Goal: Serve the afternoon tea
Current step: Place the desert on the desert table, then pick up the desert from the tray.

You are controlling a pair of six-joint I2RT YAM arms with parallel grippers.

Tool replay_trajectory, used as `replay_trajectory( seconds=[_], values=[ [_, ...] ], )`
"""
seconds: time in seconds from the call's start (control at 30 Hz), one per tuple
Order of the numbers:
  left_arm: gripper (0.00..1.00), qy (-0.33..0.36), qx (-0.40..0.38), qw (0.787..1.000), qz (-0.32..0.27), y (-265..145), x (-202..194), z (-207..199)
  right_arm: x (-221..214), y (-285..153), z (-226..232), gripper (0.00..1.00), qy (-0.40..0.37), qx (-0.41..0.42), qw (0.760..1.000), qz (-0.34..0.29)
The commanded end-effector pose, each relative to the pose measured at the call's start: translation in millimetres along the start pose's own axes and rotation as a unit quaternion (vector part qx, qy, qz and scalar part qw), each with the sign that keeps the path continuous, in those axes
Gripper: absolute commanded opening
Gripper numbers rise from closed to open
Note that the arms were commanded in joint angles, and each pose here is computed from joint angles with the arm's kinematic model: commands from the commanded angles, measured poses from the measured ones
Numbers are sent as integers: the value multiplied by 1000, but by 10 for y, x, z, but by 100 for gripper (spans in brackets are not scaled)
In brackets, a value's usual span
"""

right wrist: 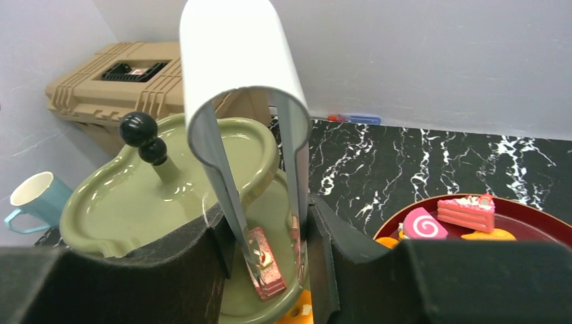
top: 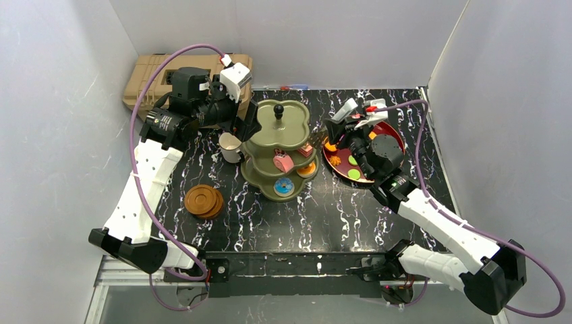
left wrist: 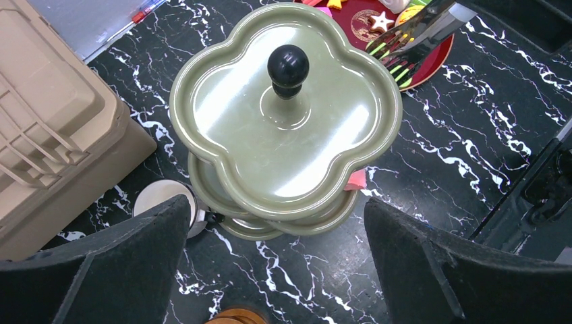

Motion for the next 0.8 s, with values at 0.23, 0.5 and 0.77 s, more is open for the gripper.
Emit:
replay_trajectory(
  seconds=[0.23, 0.5, 0.77],
  values=[
    [99, 5, 8, 1000, -10, -206, 47, -60, 240, -66, -435, 33, -44, -175, 982, -58],
    [99, 2, 4, 1000, -4, -191, 4, -73, 71, -228, -1274, 33, -48, -345, 935, -66],
    [99, -1, 1, 1000, -5, -200, -4, -88, -98, -180, -1742, 37, -60, -420, 905, -41]
  ],
)
Point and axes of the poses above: each gripper's point midway between its finger pads, its own y axis out along the fingers, its own z axis along the line the jaws close on, x = y × z, the point moved 8 cm from there along -y, back along the fingers, and after that the axes turned 10 degrees about y, right-handed, at the moved point
